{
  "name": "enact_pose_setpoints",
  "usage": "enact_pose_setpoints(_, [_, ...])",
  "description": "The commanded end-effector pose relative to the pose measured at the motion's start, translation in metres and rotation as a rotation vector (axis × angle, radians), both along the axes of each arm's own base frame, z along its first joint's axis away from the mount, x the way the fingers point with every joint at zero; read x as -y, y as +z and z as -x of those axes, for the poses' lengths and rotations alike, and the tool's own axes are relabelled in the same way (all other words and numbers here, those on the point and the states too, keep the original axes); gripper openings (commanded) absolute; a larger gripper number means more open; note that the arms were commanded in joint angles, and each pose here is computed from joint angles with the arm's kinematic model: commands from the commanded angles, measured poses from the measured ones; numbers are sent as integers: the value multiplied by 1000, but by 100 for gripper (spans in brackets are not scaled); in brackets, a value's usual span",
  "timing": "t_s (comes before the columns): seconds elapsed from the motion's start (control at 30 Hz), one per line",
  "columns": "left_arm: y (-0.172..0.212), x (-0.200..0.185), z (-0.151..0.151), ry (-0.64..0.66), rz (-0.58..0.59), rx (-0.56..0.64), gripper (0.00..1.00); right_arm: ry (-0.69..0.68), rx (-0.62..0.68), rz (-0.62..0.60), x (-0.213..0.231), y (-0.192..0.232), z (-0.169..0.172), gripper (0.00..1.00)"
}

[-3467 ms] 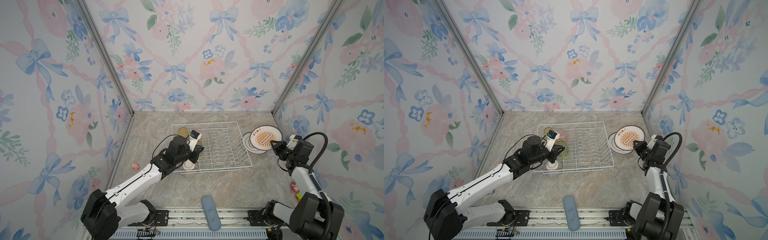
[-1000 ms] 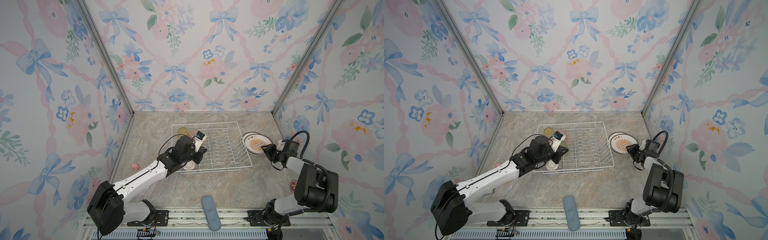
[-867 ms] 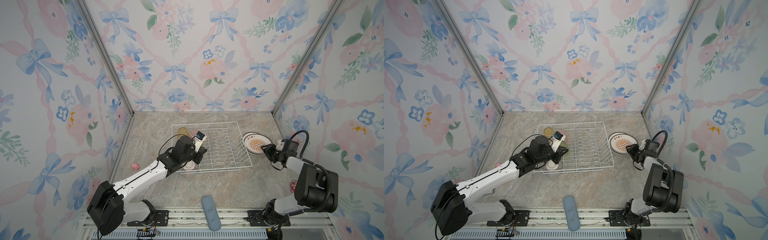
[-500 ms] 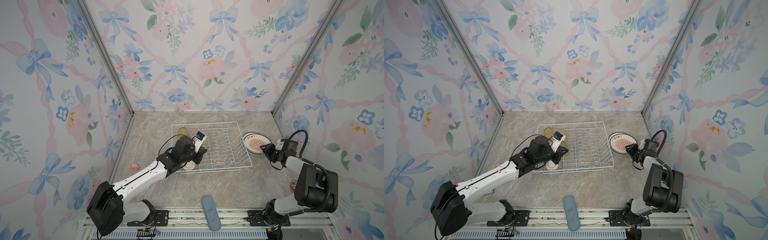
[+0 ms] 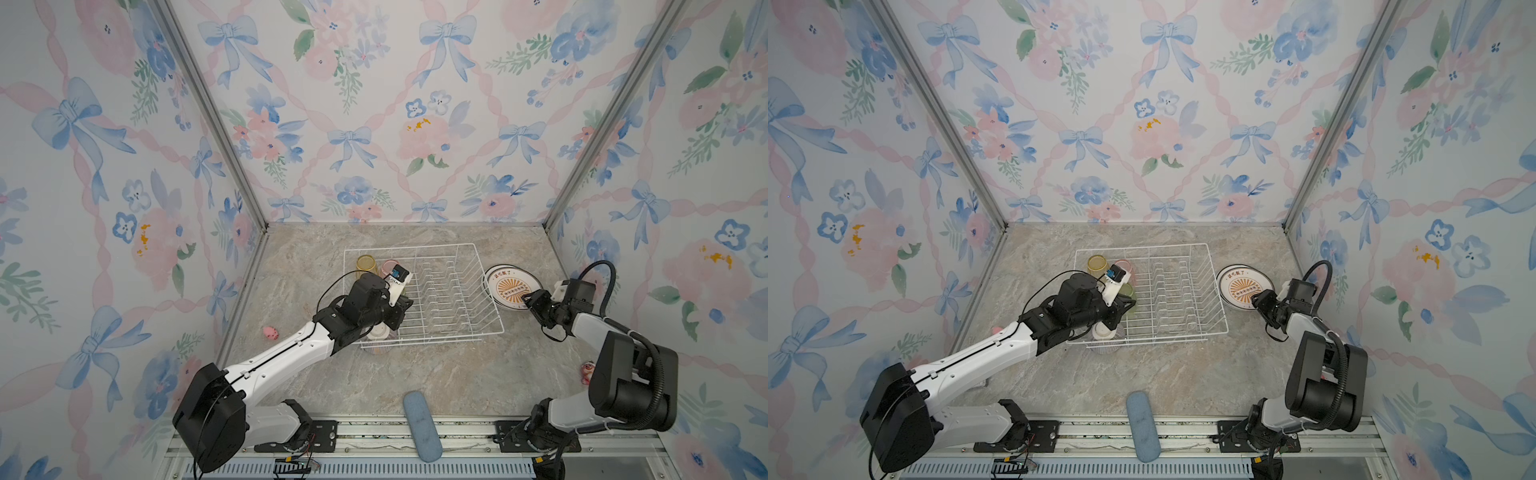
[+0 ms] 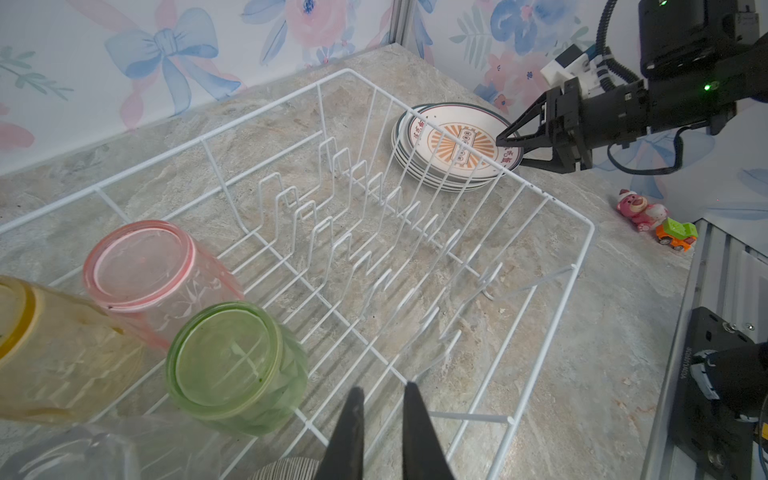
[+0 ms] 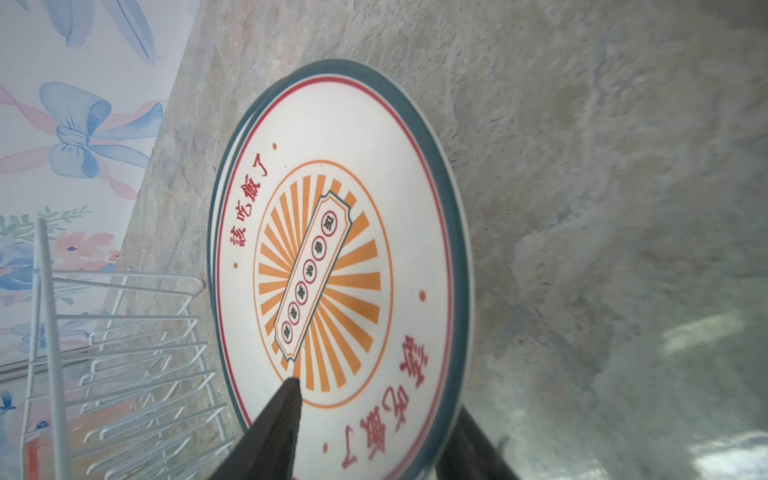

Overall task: Unload the mixed dishes from the dish rack
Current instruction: 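Lower the orange-printed plate onto the plate stack with the right gripper, then open and lift the right gripper while the left gripper moves over the green glass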

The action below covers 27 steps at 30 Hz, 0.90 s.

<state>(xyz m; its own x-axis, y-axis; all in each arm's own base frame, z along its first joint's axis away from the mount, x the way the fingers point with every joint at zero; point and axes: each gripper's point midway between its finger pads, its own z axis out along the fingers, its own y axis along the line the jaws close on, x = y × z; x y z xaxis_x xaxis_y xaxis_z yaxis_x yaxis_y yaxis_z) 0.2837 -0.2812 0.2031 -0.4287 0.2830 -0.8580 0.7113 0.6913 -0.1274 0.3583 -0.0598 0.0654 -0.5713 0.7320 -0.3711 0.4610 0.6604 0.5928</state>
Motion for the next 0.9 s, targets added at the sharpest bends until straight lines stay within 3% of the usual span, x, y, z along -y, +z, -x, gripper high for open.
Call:
enact_pose_setpoints(0.0, [0, -2, 7, -18, -6, 10, 14, 16, -12, 49, 2, 8, 1, 53])
enact_pose_setpoints(0.3, [-6, -2, 8, -29, -25, 1, 15, 36, -45, 63, 0, 1, -2, 55])
enact_pose_setpoints(0.6, [-12, -4, 9, -32, -53, 0, 15, 33, -167, 263, 17, 3, 1, 71])
enact_pose_setpoints(0.87, [-17, -4, 8, -33, -69, -4, 15, 48, -235, 313, 24, -3, -9, 75])
